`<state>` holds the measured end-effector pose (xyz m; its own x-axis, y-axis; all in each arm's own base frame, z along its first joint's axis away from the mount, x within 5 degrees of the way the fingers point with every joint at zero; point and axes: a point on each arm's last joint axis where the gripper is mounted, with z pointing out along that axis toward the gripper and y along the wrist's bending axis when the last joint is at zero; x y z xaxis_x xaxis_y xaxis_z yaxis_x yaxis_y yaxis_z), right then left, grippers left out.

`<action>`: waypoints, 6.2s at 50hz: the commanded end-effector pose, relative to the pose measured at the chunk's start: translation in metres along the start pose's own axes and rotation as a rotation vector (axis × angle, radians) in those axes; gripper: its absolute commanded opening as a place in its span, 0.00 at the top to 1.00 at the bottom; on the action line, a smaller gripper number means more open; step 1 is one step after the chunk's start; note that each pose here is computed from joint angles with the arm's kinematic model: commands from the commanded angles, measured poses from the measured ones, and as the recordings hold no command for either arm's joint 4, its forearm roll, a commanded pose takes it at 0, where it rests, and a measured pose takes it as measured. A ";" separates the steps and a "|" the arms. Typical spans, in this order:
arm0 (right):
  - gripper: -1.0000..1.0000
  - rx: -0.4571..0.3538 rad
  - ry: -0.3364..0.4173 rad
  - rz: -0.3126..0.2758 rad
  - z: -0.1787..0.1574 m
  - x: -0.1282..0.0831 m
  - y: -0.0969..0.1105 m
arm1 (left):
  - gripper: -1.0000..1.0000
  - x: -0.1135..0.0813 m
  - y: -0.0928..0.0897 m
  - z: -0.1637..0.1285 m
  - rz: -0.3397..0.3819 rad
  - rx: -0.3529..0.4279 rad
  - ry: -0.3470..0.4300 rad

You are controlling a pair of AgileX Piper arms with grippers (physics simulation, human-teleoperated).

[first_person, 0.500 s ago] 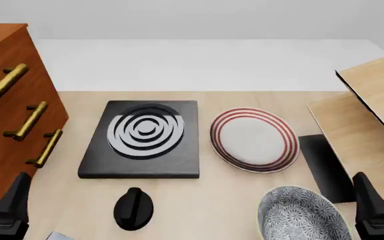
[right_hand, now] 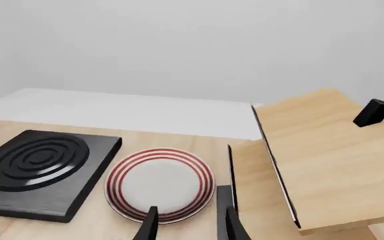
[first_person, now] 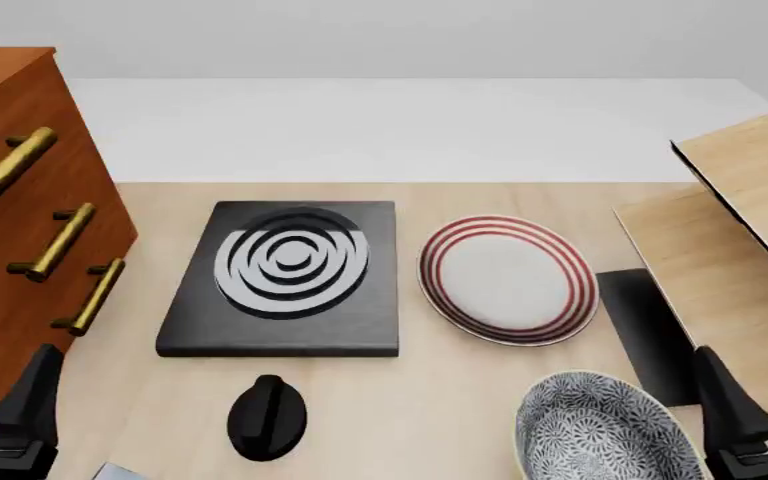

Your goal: Pick up the cream cheese and put it in the bowl.

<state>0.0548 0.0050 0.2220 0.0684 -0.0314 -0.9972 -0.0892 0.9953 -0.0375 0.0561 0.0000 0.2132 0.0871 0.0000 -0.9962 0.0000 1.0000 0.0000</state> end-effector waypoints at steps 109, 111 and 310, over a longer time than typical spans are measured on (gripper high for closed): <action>0.00 -1.276 0.361 -0.315 0.056 -0.007 0.339 | 0.00 0.000 0.000 0.000 0.000 0.000 0.000; 0.00 -1.273 0.363 -0.319 0.057 -0.004 0.340 | 0.00 0.000 0.000 0.000 0.000 0.000 0.000; 1.00 -0.723 0.542 -0.347 -0.008 -0.057 0.031 | 0.00 0.000 0.000 0.000 0.000 0.000 0.000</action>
<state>0.0571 0.0617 0.2736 -0.2174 -0.5308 -0.8192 -0.7937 0.5846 -0.1681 0.0561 0.0000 0.2132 0.0871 0.0000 -0.9962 0.0000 1.0000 0.0000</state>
